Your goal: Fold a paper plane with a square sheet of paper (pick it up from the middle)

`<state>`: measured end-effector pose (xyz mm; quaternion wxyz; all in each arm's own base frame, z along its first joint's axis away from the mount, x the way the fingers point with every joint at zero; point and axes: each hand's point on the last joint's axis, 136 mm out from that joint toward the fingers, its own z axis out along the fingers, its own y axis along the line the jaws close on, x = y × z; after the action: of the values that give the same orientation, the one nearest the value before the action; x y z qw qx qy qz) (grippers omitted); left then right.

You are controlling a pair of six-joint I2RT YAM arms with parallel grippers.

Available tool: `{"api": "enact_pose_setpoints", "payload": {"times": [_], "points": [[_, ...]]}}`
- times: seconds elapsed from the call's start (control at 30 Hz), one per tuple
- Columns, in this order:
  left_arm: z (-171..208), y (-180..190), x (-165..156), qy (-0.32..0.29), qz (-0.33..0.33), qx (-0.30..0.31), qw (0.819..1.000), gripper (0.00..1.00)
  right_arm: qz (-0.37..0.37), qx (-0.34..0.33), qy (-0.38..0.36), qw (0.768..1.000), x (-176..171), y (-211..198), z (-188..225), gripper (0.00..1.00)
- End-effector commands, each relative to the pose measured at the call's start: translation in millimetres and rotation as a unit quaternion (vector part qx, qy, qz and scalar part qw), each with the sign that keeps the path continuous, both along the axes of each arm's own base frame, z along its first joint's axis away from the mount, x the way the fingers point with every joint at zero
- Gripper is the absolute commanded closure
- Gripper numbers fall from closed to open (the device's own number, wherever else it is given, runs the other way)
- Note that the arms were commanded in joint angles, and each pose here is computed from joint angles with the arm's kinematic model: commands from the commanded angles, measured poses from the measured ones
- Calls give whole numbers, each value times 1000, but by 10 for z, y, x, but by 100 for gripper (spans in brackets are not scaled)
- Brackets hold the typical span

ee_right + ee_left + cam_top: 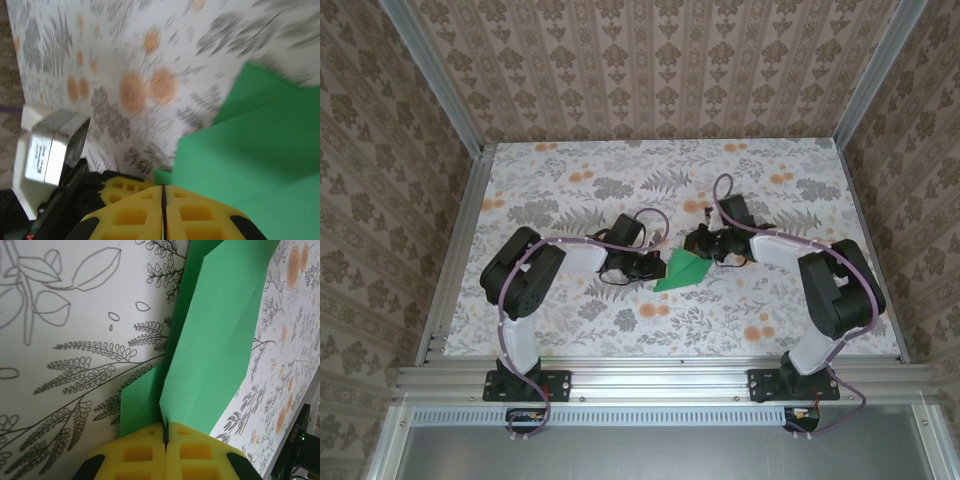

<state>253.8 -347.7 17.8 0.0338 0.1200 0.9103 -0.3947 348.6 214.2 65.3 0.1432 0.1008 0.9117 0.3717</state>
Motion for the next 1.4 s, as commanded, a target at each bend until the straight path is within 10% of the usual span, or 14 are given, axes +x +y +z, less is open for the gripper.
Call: {"api": "enact_pose_setpoints", "payload": {"times": [0.0, 0.6, 1.03, 1.37], "points": [[-601, 390, -399, 75, -2, 117, 990, 100, 3, 19, 27, 999, -76, 157, -183, 91], [-155, 357, -346, 36, -3, 91, 995, 79, 22, -34, 77, 996, -315, 55, -774, 95], [-167, 363, -432, 45, -21, 91, 995, 100, 26, -33, 82, 996, -335, 65, -802, 94], [-76, 428, -417, 36, -8, 105, 994, 92, 30, -46, 83, 995, -360, 30, -791, 94]]}}
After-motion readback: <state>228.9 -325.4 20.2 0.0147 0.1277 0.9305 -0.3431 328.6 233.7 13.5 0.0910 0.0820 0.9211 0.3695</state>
